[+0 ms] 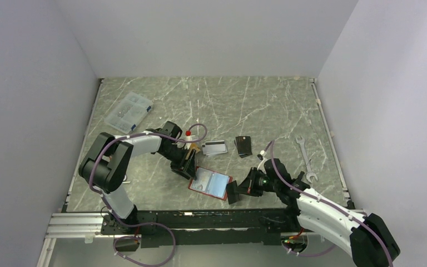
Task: Put the credit cards into the card holder
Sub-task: Turn over the card slot in the card holder.
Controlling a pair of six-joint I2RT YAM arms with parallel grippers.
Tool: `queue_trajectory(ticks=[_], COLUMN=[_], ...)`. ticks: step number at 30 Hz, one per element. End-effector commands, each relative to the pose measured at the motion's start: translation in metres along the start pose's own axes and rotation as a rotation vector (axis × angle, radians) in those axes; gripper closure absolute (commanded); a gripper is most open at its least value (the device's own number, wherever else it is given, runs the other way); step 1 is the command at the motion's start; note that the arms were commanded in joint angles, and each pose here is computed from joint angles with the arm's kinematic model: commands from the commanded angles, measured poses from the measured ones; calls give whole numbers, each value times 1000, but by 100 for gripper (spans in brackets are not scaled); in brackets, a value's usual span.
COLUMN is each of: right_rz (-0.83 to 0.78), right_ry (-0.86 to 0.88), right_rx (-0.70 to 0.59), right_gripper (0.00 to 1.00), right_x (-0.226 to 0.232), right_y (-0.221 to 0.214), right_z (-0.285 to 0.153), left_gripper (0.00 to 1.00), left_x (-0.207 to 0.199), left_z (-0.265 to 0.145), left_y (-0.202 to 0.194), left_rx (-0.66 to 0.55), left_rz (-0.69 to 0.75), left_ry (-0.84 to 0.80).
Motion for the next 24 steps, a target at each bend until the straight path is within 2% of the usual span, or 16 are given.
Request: queue_trajectory(ticks=[1, 24], right_rz=[-22, -81], right_ry=[66, 197], right_rx=[-31, -56], right_gripper=[100, 100], right_x=[8, 37], right_y=[4, 22], right_z=[-1, -1], left_gripper=[43, 44], left_x=[3, -2], left_z=[2, -2], left_y=[9, 9], left_rx=[-29, -45], left_rz=[43, 56], left_ry=[39, 29])
Point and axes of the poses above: each gripper's point midway between its finger pads, its own z axis out along the fingers, its own x axis along the line the jaws close on, y = z × x, the point moved 8 cm from there along -z, back along the fingers, and after that the axes turned 10 degrees about -z, right-handed, at the moved point
